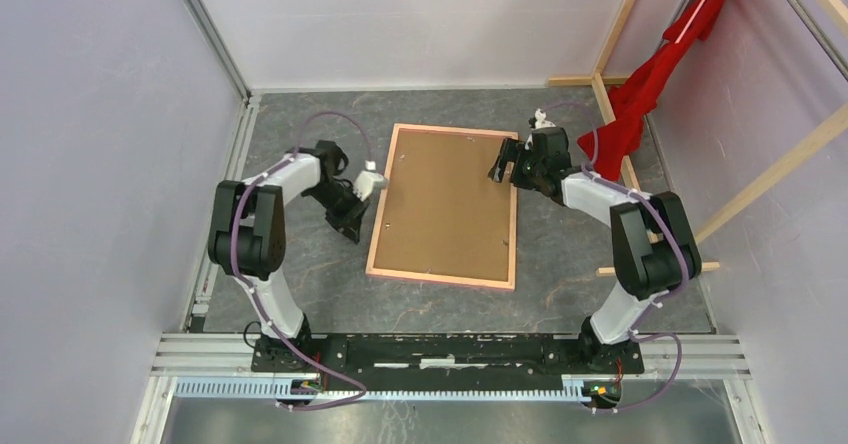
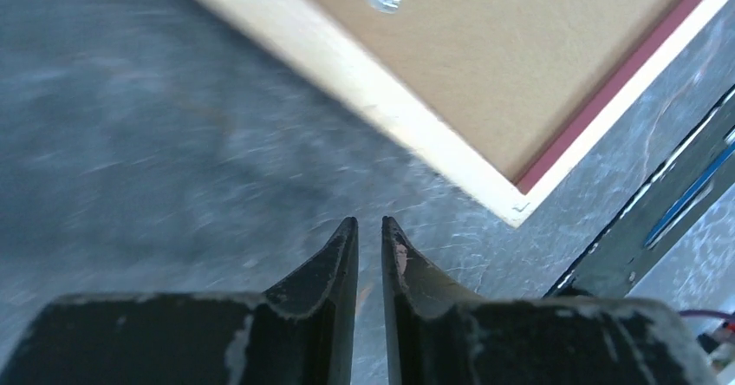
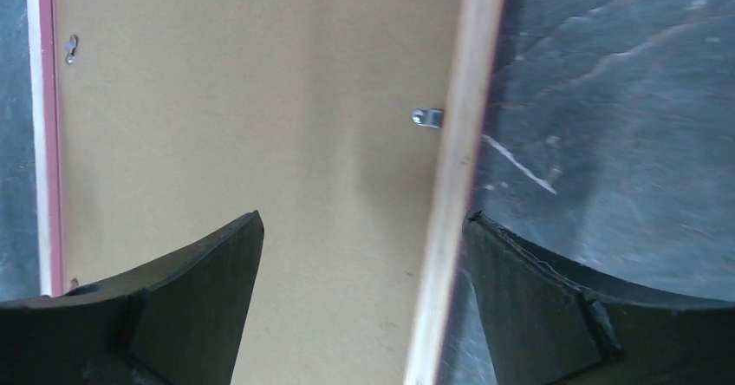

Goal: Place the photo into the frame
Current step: Adjust the photo frame at the center of the board, then install the photo frame at the center of the board.

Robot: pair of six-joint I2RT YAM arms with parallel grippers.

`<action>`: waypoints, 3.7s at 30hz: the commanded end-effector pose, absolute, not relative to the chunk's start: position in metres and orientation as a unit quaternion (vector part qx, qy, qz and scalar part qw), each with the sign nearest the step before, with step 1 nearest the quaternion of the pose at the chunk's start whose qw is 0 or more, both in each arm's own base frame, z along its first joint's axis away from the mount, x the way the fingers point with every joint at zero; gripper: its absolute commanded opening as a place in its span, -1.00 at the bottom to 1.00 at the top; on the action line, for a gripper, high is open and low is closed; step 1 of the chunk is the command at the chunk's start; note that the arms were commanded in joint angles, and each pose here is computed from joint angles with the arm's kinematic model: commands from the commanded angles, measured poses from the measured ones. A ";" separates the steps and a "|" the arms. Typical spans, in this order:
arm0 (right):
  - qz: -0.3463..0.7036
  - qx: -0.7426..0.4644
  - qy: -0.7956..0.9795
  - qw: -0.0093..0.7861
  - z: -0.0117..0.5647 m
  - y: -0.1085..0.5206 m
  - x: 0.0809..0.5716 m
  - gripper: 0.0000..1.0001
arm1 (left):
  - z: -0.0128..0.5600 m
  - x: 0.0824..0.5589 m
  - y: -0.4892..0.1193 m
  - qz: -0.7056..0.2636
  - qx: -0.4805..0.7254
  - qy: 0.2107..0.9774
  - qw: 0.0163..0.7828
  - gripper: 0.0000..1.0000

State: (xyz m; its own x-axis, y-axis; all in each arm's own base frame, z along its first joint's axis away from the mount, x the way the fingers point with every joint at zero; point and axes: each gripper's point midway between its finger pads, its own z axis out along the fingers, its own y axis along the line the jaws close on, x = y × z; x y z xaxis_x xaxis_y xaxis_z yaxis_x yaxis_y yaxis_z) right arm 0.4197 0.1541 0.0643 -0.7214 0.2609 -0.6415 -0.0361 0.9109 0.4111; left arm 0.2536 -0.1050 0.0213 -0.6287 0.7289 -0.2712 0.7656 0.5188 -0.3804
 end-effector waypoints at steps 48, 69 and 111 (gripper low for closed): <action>0.452 -0.191 0.824 0.284 0.051 0.440 0.297 0.32 | 0.020 0.305 -0.133 -0.365 0.319 0.872 0.072 -0.78; 0.457 -0.207 0.824 0.265 0.044 0.453 0.295 0.26 | 0.022 0.303 -0.130 -0.355 0.326 0.873 0.074 -0.83; 0.481 -0.217 0.805 0.272 0.052 0.454 0.306 0.18 | 0.029 0.307 -0.128 -0.345 0.335 0.874 0.072 -0.85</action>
